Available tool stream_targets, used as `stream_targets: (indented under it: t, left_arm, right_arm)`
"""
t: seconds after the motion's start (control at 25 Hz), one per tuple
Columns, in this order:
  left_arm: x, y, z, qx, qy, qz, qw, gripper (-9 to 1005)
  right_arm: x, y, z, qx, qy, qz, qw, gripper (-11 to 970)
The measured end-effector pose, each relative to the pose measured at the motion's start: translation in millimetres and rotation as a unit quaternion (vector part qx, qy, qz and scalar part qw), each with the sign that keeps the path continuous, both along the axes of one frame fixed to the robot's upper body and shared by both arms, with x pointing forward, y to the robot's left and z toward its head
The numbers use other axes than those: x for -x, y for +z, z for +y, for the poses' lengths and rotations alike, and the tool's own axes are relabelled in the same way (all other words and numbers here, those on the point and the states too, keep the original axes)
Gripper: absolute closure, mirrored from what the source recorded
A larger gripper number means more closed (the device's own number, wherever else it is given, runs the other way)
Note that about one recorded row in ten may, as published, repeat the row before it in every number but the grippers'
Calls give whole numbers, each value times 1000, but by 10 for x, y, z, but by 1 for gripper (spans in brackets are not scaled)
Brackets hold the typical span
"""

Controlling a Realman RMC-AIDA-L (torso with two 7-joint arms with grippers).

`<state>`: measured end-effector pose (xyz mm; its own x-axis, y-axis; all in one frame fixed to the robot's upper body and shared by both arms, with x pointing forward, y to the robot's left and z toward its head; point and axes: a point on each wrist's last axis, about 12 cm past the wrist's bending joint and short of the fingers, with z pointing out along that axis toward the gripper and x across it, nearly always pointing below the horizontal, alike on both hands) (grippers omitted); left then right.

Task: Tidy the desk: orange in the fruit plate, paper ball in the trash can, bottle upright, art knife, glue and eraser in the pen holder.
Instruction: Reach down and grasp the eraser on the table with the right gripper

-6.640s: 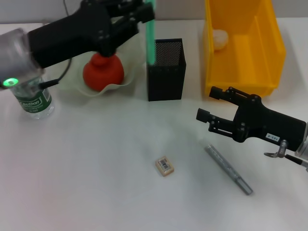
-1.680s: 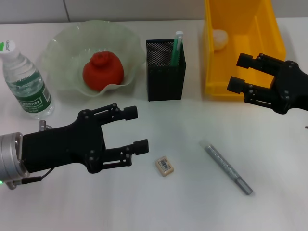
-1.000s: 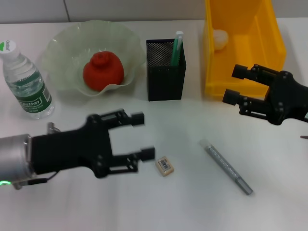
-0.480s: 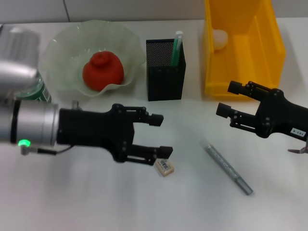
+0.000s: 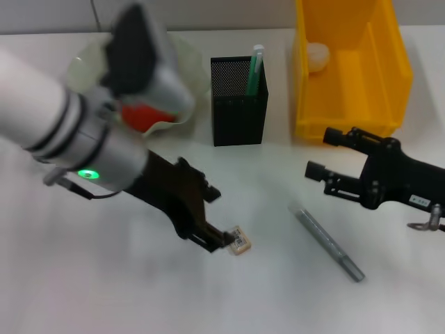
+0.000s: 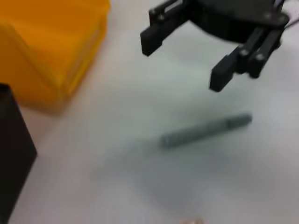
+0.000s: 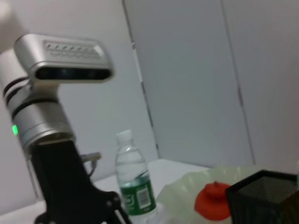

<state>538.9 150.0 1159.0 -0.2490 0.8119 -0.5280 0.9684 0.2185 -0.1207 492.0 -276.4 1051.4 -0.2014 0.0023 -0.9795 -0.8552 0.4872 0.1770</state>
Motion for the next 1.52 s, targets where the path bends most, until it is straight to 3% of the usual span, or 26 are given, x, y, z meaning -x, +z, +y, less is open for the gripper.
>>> stream_targets:
  t: [0.12,0.56,0.6,0.68,1.52]
  left_arm:
    - [-17,-25,-107,-28,-9,-7,1000,226]
    - [-70,-43,-124,-11,6,-15,1000,231]
    - [-7,-52,-259,-9,-12,-6,1000,232]
    - [22,-56,-323,-5,-21,-3,1000,233]
    - [-23,-352,-355,5,14,17,1000,243]
  right_arm:
    - [13,-26,29,13,17,5,1000,199]
    - [113,-94,-6,25,27,22,999,199]
    - [114,-95,-8,25,27,22,999,199]
    - [115,-97,-9,25,26,23,999,199]
    - [91,-132,-17,33,11,31,999,200]
